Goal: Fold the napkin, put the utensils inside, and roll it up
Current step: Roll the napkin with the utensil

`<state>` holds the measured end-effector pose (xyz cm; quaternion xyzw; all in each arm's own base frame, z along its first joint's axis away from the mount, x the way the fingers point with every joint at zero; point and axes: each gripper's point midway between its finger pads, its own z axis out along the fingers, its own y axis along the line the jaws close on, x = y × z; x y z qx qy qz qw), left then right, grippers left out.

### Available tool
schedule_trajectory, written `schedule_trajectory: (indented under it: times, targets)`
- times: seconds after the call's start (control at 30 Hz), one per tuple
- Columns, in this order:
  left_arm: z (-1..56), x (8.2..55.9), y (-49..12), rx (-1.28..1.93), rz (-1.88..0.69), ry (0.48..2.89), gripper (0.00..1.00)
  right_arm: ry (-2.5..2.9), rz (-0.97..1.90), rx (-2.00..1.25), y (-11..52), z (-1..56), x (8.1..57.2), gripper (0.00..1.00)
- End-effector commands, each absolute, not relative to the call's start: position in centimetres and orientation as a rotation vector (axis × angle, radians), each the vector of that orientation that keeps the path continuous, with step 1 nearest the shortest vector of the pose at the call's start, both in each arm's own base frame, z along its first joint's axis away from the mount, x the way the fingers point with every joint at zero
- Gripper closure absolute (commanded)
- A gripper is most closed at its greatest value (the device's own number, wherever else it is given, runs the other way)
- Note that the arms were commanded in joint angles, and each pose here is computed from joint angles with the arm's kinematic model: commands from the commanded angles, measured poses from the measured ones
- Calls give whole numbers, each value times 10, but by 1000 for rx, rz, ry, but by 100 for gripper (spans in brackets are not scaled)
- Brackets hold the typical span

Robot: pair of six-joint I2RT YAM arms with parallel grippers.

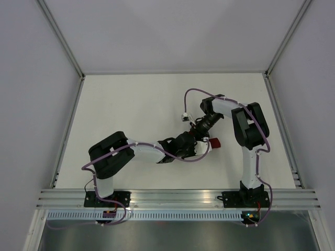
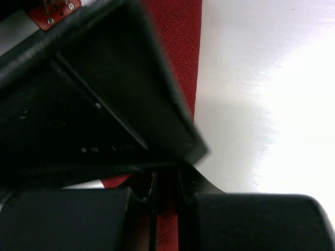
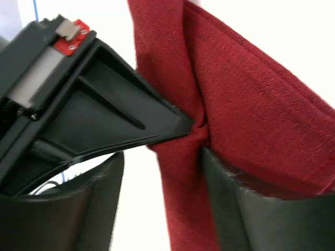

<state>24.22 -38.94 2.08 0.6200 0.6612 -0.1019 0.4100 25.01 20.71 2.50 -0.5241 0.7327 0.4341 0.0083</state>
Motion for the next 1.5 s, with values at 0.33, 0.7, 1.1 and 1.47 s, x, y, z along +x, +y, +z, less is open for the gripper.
schedule_trajectory:
  times: [0.33, 0.7, 1.1, 1.47]
  targets:
    - [-19, 218, -370, 1658, -489, 1914, 98, 2247, 939, -1426, 172, 39, 319, 13]
    - [-12, 214, -364, 1599, -699, 2114, 98, 2083, 788, -1242, 118, 103, 328, 13]
    - [-18, 220, -351, 1474, -1119, 2453, 95, 1798, 531, -1325, 133, 132, 274, 13]
    - [-16, 212, -354, 1458, -1375, 2572, 91, 1600, 172, -1524, 182, 78, 261, 18]
